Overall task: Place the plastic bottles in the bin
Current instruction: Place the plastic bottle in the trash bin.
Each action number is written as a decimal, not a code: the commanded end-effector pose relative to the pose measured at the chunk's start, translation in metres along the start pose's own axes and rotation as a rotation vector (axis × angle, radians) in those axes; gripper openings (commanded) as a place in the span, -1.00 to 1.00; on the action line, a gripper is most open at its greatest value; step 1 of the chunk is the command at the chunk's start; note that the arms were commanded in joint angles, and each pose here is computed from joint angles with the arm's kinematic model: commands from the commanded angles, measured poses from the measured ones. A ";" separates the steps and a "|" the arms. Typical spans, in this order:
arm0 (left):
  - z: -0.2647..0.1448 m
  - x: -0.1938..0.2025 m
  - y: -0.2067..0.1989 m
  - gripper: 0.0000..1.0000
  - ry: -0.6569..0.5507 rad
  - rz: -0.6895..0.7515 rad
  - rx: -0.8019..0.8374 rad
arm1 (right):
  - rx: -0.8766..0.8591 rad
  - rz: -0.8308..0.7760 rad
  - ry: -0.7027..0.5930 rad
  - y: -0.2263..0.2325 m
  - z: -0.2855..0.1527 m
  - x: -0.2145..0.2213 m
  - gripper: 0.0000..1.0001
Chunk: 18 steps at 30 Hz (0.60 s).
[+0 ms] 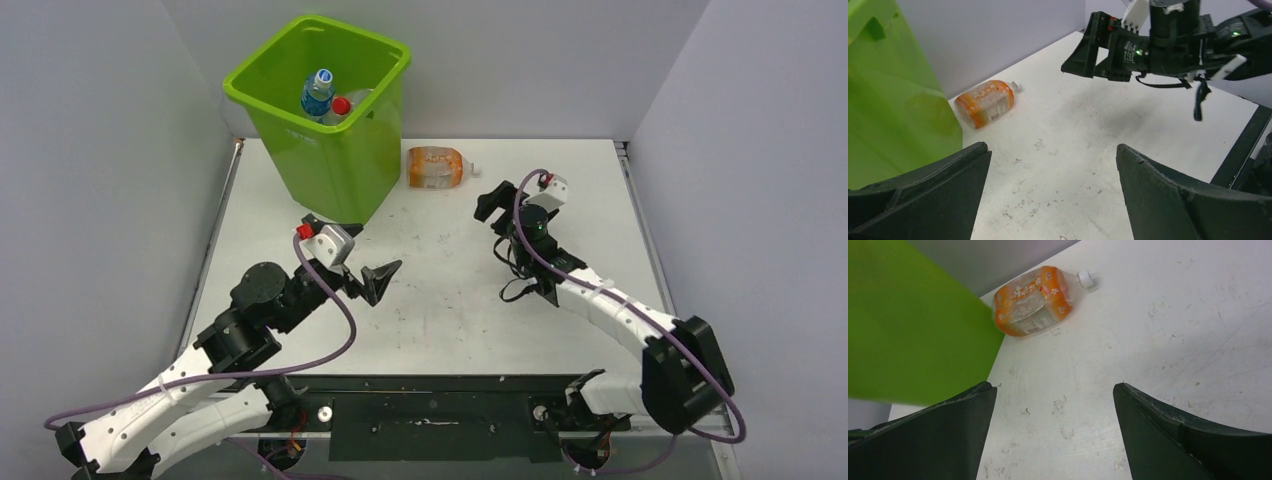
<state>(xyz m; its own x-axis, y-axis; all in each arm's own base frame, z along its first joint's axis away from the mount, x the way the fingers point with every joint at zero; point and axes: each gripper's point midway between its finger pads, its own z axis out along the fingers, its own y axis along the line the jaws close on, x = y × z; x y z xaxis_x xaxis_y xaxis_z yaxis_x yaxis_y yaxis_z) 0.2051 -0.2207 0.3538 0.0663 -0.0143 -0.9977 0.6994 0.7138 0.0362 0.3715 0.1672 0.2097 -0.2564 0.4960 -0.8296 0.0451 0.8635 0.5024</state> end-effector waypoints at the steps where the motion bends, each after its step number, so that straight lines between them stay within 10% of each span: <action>1: -0.006 0.023 0.002 0.93 0.021 -0.024 -0.023 | -0.028 0.181 -0.072 0.003 0.049 -0.015 0.79; 18: 0.002 0.058 0.009 0.92 0.043 -0.026 -0.082 | -0.064 0.539 -0.045 -0.034 0.233 0.013 0.83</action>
<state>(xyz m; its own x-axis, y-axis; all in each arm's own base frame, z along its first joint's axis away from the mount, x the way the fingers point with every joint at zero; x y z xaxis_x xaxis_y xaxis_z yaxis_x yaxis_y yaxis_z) 0.2114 -0.2146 0.2814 -0.0134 0.0459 -0.9989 0.6577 0.7528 0.0257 0.5562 0.1333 0.0729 -0.2280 0.7739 -0.5908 0.2558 0.6331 0.7306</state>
